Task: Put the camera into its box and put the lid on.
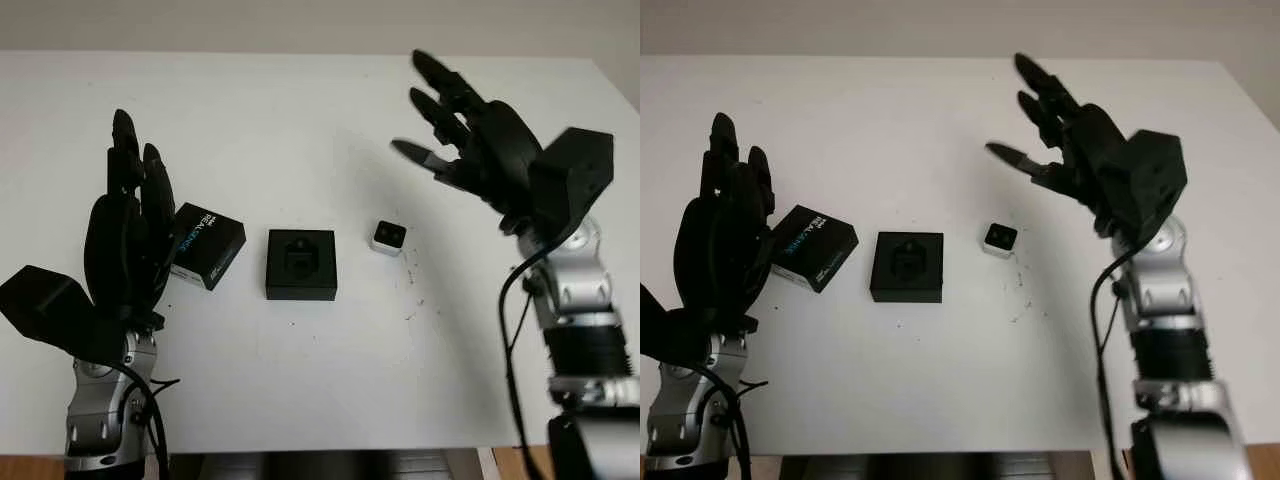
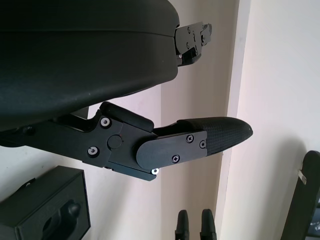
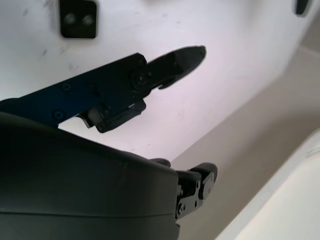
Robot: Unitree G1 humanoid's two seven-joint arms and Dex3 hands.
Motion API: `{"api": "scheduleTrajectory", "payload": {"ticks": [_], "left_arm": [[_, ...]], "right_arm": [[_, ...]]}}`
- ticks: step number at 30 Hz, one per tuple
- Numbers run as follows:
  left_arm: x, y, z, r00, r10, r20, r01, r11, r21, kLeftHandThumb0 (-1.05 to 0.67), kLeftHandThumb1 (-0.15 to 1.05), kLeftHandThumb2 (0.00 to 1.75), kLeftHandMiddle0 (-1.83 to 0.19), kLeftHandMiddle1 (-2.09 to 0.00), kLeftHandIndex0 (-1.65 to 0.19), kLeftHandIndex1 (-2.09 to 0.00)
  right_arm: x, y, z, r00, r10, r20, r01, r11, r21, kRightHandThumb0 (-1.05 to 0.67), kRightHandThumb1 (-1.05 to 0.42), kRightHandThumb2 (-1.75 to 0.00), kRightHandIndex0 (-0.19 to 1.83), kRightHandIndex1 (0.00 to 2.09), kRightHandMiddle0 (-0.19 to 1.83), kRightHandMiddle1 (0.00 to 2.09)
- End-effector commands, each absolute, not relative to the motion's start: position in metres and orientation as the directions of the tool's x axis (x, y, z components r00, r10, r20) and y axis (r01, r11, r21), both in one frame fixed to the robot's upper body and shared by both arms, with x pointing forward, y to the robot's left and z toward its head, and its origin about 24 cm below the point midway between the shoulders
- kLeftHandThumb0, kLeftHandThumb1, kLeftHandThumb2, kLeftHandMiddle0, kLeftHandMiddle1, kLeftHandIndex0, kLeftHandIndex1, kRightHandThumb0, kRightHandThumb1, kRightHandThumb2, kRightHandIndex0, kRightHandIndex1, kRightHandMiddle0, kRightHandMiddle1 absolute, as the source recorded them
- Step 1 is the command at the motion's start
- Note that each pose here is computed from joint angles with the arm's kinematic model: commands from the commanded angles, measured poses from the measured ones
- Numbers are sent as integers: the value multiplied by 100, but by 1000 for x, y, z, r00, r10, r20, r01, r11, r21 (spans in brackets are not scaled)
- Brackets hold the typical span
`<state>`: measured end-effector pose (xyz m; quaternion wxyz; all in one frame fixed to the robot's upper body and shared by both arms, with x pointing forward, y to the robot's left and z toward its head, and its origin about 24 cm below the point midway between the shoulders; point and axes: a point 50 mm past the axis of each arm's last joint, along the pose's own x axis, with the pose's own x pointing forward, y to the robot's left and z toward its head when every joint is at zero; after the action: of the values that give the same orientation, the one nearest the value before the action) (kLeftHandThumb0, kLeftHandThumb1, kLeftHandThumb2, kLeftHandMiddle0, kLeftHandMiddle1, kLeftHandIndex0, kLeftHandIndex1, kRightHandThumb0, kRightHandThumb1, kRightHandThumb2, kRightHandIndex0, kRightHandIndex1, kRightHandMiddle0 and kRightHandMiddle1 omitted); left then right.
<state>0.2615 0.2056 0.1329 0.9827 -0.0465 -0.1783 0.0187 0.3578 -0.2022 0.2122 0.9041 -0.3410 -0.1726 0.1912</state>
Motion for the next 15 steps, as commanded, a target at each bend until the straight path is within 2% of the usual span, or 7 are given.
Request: {"api": "scheduleTrajectory", "payload": {"ticks": [1, 3, 6, 11, 15], "left_arm": [[261, 205, 137, 928, 48, 369, -10, 995, -102, -70, 105, 59, 19, 0, 19, 0], [261, 205, 137, 928, 48, 370, -10, 995, -103, -70, 105, 59, 19, 0, 19, 0], [261, 206, 138, 929, 44, 366, -9, 995, -97, -70, 105, 59, 19, 0, 19, 0], [260, 207, 139, 932, 30, 362, 1, 996, -85, -70, 105, 60, 19, 0, 19, 0], [260, 208, 139, 932, 27, 361, 5, 996, -87, -70, 105, 60, 19, 0, 19, 0]], "right_arm": [[361, -206, 216, 858, 489, 156, -216, 620, -755, -41, -76, -5, 32, 20, 23, 42], [362, -207, 218, 857, 503, 108, -189, 503, -843, -37, -75, -5, 34, 20, 27, 40], [362, -205, 220, 841, 540, 28, -144, 273, -951, -34, -79, -6, 39, 16, 33, 24], [361, -198, 221, 803, 589, -87, -87, -29, -996, -24, -77, -5, 46, 14, 44, 14], [361, -197, 220, 791, 597, -133, -57, -145, -988, -19, -76, -5, 48, 12, 47, 11]]}}
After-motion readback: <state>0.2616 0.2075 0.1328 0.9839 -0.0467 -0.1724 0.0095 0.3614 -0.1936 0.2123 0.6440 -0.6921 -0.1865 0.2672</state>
